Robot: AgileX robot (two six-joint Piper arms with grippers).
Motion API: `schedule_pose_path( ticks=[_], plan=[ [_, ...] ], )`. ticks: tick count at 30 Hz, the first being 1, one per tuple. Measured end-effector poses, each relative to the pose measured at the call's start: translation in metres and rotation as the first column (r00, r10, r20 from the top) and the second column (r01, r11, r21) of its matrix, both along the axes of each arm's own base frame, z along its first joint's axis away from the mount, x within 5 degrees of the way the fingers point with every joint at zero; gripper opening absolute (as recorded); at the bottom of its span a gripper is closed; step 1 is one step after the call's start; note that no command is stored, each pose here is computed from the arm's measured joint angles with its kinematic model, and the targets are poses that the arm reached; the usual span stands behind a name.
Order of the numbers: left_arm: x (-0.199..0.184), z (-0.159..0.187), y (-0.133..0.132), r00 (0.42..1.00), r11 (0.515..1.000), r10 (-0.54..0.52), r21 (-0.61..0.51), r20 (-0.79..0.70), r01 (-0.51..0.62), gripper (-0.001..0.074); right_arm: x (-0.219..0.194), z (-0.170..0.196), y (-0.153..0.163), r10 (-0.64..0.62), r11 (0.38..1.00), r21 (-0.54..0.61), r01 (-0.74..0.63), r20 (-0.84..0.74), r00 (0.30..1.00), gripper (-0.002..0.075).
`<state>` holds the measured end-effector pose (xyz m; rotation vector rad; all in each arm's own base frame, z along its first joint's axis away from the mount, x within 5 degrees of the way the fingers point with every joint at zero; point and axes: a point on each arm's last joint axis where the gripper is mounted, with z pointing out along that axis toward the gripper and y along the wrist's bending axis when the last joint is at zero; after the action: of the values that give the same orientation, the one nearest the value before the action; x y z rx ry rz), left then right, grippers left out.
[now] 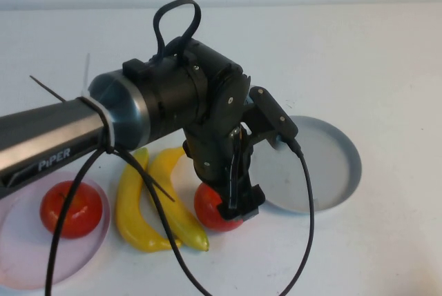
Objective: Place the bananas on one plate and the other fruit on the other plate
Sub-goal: Put one type of fruit in the left plate
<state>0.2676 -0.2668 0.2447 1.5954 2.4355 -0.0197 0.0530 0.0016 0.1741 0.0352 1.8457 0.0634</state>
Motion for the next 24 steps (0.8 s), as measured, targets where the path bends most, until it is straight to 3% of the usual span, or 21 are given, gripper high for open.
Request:
schedule_pose_path(
  ticks=[18,24],
  plan=[
    [0.013,-0.019,0.003,0.999,0.999,0.030,0.028,-0.015,-0.029,0.0664,0.000,0.000,0.000,0.000,1.000,0.000,0.000,0.000,1.000,-0.0017],
    [0.013,-0.019,0.003,0.999,0.999,0.032,0.025,-0.018,-0.031,0.0564,0.000,0.000,0.000,0.000,1.000,0.000,0.000,0.000,1.000,-0.0017]
  ],
)
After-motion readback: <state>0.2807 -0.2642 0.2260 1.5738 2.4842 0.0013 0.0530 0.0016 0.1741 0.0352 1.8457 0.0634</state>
